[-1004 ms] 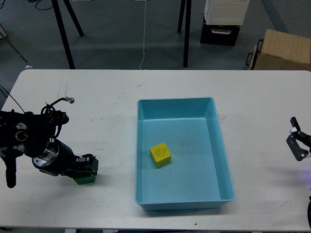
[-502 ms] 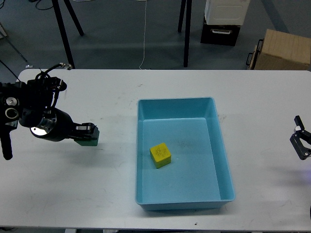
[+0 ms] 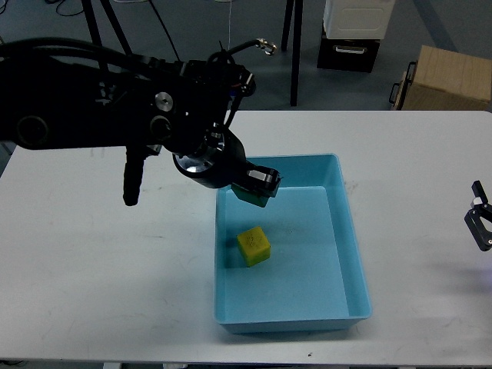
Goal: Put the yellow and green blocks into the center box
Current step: 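Lift the green cube with the left gripper and carry it over the yellow cube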
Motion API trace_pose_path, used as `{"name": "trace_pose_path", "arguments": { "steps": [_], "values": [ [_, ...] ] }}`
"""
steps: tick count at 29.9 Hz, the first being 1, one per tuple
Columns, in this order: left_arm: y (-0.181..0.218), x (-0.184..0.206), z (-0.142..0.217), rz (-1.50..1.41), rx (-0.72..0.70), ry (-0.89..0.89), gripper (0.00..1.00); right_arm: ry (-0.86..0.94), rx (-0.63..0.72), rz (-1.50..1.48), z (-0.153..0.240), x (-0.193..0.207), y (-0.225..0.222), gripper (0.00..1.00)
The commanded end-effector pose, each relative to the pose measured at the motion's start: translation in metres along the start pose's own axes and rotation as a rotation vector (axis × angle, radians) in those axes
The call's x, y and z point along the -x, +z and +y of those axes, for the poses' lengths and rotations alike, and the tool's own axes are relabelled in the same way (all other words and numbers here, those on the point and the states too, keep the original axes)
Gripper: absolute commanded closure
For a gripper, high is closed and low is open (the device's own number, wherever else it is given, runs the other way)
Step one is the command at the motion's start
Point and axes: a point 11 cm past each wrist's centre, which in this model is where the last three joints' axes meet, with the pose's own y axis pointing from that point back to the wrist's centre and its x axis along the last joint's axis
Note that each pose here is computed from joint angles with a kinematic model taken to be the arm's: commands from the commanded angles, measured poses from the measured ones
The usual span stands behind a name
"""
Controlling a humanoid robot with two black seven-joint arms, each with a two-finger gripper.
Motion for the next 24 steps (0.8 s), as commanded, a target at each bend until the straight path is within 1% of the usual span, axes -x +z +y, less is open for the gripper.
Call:
{"name": "trace_pose_path", "arguments": {
  "steps": [1, 5, 9, 13, 16, 19, 24],
  "values": [
    [0.024, 0.006, -0.022, -0.047, 0.007, -0.035, 0.99, 0.000, -0.003, 0.002, 0.000, 0.000, -0.001, 0.00],
    [0.036, 0.013, -0.038, -0.049, 0.023, -0.064, 0.97, 0.002, -0.003, 0.002, 0.000, 0.000, -0.001, 0.00],
    [0.030, 0.016, -0.047, -0.024, 0.020, -0.074, 0.91, 0.000, -0.003, 0.003, 0.000, 0.000, -0.002, 0.00],
    [0.026, 0.012, -0.049, -0.010, 0.012, -0.066, 0.86, -0.001, -0.002, 0.003, 0.000, 0.001, -0.002, 0.00],
    [0.025, 0.012, -0.048, -0.013, 0.006, -0.063, 0.86, 0.001, -0.002, 0.003, 0.000, 0.000, -0.002, 0.00],
    [0.011, 0.011, -0.047, 0.004, -0.017, -0.060, 0.86, 0.002, -0.002, 0.003, 0.000, 0.000, -0.002, 0.00],
    [-0.001, 0.013, -0.047, 0.014, -0.041, -0.063, 0.78, 0.001, -0.002, 0.003, 0.000, 0.000, -0.002, 0.00]
  ]
}}
